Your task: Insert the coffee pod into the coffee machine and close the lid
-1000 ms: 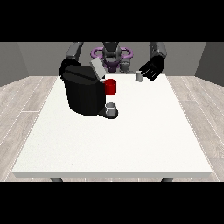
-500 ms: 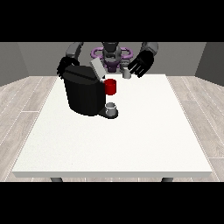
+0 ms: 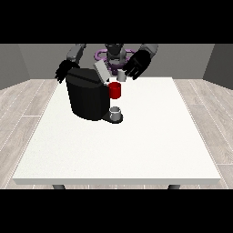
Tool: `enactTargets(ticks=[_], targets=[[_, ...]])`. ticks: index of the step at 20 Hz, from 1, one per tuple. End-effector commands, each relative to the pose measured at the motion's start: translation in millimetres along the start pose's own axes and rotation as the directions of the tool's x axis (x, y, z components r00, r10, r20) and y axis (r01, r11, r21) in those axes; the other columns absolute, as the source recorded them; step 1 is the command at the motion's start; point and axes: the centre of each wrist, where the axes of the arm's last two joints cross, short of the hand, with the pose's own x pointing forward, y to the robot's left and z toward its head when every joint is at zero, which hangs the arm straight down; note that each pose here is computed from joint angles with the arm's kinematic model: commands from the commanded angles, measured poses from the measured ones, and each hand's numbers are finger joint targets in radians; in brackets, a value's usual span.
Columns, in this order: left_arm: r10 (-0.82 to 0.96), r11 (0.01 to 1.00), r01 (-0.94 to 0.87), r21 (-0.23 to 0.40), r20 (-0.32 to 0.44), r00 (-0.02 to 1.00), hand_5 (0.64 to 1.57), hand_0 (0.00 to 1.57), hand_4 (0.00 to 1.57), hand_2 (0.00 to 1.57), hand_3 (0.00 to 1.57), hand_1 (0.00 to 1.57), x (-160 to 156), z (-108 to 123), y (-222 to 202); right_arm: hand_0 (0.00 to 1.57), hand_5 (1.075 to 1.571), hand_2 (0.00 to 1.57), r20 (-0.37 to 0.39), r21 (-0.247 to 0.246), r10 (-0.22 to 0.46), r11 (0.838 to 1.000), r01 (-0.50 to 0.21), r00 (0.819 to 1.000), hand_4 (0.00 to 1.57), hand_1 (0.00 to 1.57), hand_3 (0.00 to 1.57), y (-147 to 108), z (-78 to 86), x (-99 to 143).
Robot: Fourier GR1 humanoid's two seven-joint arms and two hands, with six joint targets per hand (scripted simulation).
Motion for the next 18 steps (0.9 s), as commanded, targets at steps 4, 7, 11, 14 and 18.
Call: enactTargets(ticks=[4,7,11,14,18], targets=[[0.002,0.999,-0.003,0.05,0.021,1.0,1.571,1.28,0.49,1.3,1.24,1.28,5.4,-3.2,28.9,0.0,1.571,0.0,0.047,-0.005,-0.002,1.0,0.002,0.999,0.48,0.0,0.0,-12.6,-19.6,29.5],[0.003,1.0,-0.004,0.016,0.014,1.0,1.571,1.31,0.49,1.33,1.23,1.31,11.1,-6.6,-2.2,0.0,1.571,0.0,0.034,-0.018,-0.023,1.0,0.024,0.999,0.54,0.0,0.0,-10.2,-9.0,13.9],[-0.016,1.0,0.016,0.009,-0.009,1.0,1.571,1.33,0.5,1.34,1.23,1.33,3.7,-5.3,-12.8,0.0,1.571,0.0,0.032,0.007,-0.016,1.0,0.016,0.999,0.5,0.0,0.0,12.3,0.3,14.1],[-0.017,1.0,0.017,-0.008,0.026,1.0,1.571,1.23,0.51,1.28,1.21,1.23,15.0,-8.2,-10.6,0.0,1.571,0.0,0.021,-0.023,-0.031,0.999,0.031,0.999,0.5,0.0,0.0,-15.5,-2.7,5.2],[-0.01,0.998,0.012,-0.057,0.04,0.999,1.571,1.18,0.5,1.25,1.18,1.18,18.1,-10.1,-13.6,0.0,1.571,0.0,0.01,-0.035,-0.03,0.999,0.031,0.999,0.53,0.0,0.0,-4.2,-1.9,6.7]])
